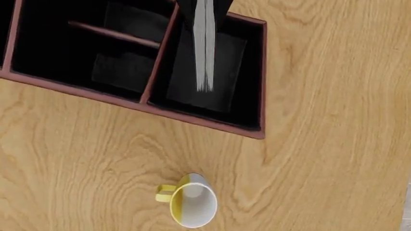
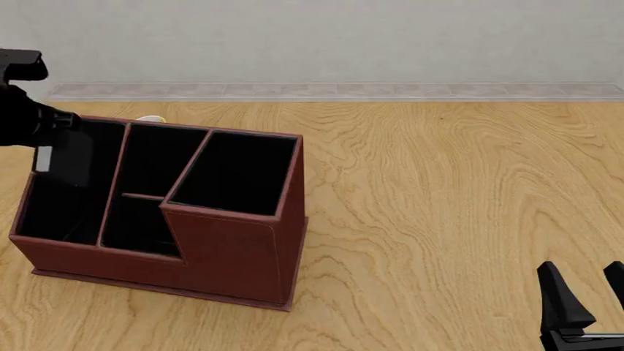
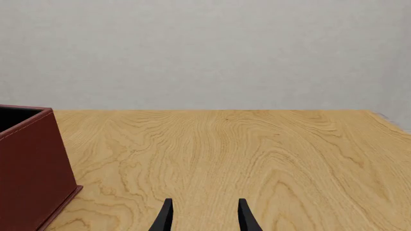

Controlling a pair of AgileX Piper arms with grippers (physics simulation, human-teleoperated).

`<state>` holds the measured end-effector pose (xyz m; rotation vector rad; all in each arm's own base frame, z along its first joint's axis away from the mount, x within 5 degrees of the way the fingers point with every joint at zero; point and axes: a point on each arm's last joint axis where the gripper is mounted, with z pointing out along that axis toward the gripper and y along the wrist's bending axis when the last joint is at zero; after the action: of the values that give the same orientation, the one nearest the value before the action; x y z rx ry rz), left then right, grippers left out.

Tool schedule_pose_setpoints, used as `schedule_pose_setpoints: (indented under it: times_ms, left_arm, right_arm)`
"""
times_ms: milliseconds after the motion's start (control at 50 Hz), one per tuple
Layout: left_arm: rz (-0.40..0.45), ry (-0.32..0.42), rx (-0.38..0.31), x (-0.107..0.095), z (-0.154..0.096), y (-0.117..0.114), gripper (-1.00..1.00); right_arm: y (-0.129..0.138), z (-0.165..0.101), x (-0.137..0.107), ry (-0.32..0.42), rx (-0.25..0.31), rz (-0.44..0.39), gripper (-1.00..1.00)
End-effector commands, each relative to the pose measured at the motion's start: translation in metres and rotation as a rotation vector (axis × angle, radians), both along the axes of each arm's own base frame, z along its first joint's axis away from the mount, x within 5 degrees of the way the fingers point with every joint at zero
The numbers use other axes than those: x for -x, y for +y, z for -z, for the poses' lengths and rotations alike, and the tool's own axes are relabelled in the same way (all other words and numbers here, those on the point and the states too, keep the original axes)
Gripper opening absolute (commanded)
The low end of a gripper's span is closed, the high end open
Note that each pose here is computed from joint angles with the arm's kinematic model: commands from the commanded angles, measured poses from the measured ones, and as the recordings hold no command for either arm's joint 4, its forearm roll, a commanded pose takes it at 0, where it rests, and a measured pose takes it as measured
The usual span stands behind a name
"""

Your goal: Pick up the book and place it in the left compartment of the caddy.

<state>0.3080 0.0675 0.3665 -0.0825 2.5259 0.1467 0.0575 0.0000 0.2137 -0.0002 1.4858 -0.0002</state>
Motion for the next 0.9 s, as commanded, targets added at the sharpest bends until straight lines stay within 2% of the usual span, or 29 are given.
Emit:
schedule_pose_setpoints:
  times_ms: [20,440,600,900]
  left_arm:
    - [0.007,-0.002,-0.010,-0.006,0.007,0.003,-1.00]
    - [0.001,0.023,0.016,-0.011,0.038,-0.004,-1.00]
    - [-0.010,0.034,0.014,-0.013,0.049,0.003,-1.00]
    - [-0.025,0.035,0.018,-0.011,0.056,0.006,-1.00]
  right_arm:
    - [0.000,0.000,0.000,-0.001,0.000,0.000,1.00]
    - [0.000,0.000,0.000,-0.001,0.000,0.000,1.00]
    - [0.000,0.000,0.000,-0.001,0.000,0.000,1.00]
    - [0.000,0.000,0.000,-0.001,0.000,0.000,1.00]
